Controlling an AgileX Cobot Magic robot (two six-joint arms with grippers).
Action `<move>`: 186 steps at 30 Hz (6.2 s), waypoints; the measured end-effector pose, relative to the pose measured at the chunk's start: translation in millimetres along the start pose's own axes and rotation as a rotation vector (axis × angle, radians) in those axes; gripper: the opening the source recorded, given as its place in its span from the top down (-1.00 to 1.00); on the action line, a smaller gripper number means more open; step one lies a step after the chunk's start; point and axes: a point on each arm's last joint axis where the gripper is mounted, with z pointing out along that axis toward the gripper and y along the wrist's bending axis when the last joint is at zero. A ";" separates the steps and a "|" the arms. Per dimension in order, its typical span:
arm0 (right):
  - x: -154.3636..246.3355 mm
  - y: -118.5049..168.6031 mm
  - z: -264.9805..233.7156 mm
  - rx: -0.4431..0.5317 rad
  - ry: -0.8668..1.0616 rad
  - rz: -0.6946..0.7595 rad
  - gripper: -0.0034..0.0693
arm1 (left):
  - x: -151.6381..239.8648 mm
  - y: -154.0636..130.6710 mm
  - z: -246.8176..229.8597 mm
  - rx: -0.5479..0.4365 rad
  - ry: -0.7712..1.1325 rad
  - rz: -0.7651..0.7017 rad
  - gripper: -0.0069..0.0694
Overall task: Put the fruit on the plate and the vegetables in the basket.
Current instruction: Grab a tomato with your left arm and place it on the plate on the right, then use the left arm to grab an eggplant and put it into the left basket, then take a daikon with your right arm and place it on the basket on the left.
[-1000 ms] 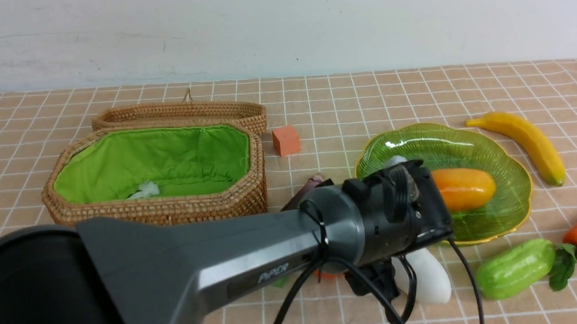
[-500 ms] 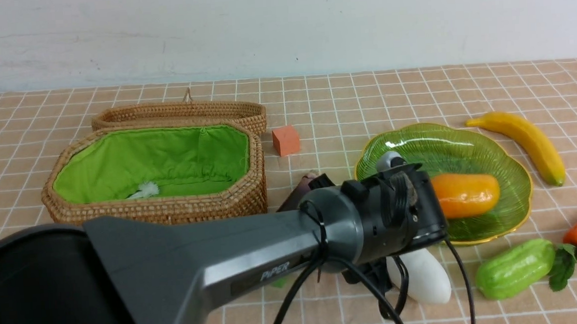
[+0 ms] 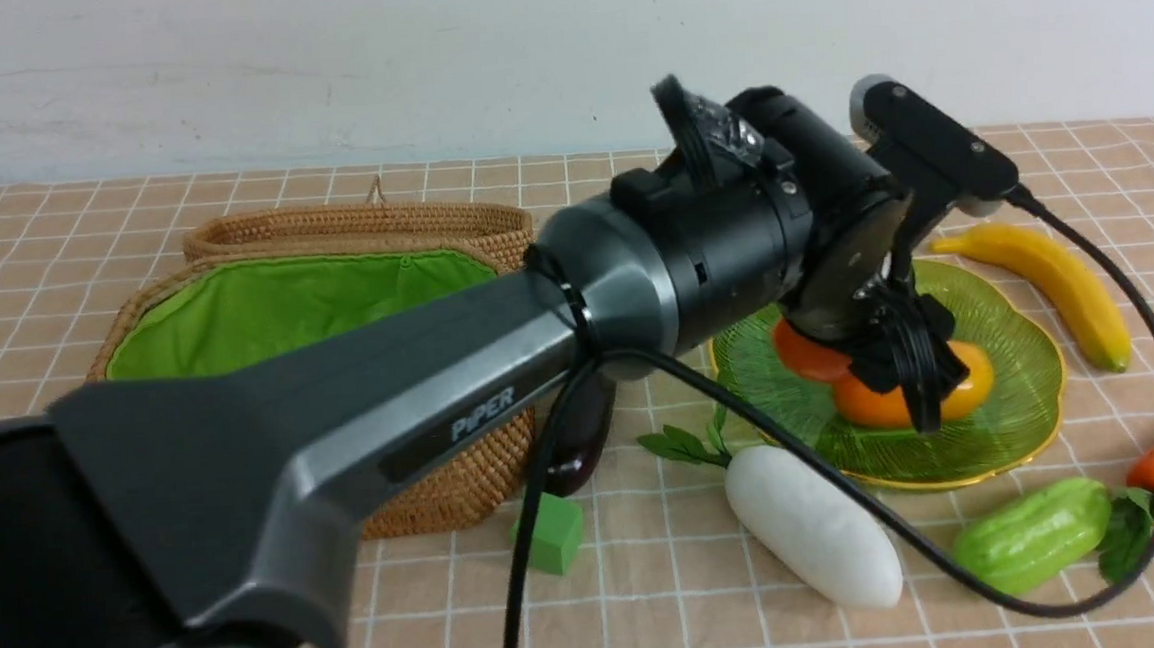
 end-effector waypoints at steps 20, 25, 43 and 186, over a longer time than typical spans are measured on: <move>2.4 2.6 -0.1 -0.028 0.026 0.001 0.62 | 12.9 18.1 29.5 0.016 0.022 -0.037 -0.90; 2.2 2.0 -0.1 -0.022 0.024 -0.016 0.62 | 4.6 25.8 -12.5 0.016 0.123 -0.081 -0.61; -1.3 3.0 -0.1 -0.032 -0.014 -0.016 0.62 | 80.0 73.8 39.8 -0.273 0.540 -0.179 -0.38; -173.2 150.0 381.1 -0.450 0.111 -0.775 -0.49 | 248.5 13.0 -385.6 -0.042 -0.546 -0.471 0.85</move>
